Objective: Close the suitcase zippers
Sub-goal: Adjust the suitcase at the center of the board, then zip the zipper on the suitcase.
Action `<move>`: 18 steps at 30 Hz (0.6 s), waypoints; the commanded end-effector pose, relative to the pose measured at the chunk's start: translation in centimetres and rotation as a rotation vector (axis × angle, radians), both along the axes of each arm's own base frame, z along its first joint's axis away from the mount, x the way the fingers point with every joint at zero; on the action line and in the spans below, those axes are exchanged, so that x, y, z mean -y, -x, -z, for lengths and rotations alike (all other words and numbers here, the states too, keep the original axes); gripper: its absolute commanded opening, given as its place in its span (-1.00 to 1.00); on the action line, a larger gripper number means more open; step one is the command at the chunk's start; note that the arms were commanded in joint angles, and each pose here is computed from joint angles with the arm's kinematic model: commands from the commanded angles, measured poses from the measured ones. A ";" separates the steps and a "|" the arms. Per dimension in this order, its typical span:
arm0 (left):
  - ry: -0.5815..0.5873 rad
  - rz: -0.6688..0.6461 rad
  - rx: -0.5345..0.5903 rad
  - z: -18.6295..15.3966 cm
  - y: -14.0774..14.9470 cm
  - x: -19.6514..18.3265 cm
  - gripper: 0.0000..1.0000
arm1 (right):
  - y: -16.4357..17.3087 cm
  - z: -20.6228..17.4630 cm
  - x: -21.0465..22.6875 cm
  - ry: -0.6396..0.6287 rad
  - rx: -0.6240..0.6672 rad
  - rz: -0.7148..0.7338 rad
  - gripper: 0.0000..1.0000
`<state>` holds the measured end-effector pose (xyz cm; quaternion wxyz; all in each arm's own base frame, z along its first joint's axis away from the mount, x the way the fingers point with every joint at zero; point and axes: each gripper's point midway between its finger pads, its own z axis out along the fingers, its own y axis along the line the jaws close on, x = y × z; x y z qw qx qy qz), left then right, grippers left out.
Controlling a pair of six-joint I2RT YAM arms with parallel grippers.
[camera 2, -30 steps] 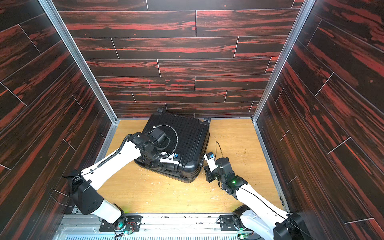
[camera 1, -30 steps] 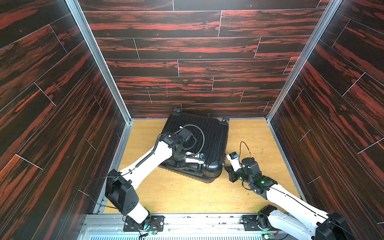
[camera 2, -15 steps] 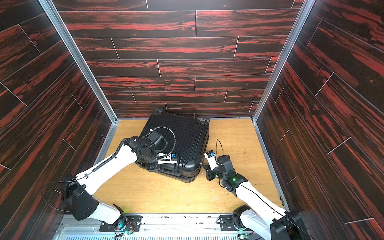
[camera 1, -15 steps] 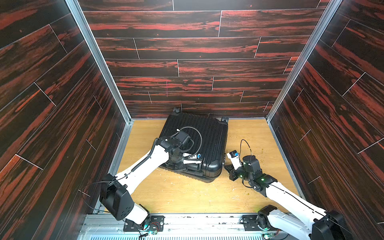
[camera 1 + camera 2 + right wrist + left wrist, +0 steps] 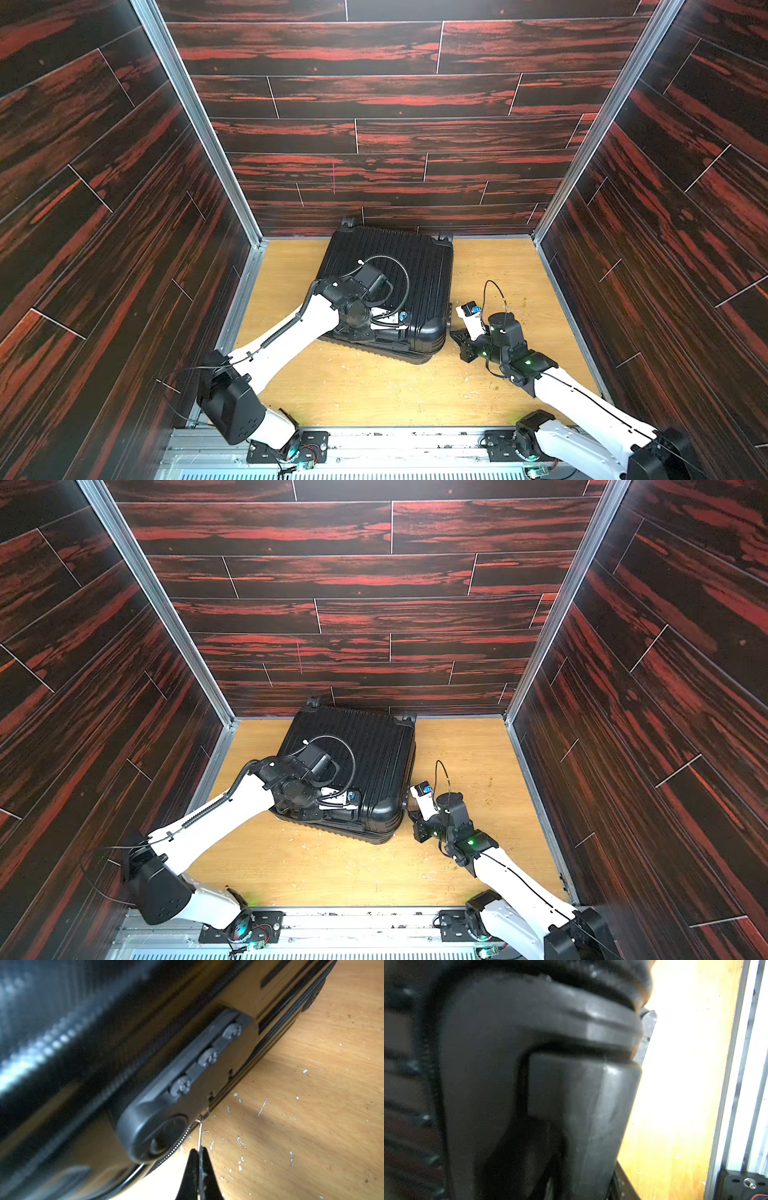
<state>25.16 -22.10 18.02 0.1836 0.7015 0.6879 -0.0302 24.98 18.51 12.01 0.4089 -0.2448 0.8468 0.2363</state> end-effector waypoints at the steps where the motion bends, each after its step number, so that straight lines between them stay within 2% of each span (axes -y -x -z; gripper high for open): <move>1: 0.168 -0.184 0.307 -7.3 -5.0 0.2 -0.66 | 1.6 -2.3 -2.2 -0.082 0.057 -0.130 -1.00; 7: 0.118 -0.218 0.442 -9.3 -6.2 -1.1 -0.66 | 2.1 -2.5 -3.1 -0.089 0.038 -0.166 -1.00; 18: 0.053 -0.294 0.584 -10.7 -8.5 -2.5 -0.65 | 4.0 -2.7 -4.5 -0.094 0.024 -0.224 -1.00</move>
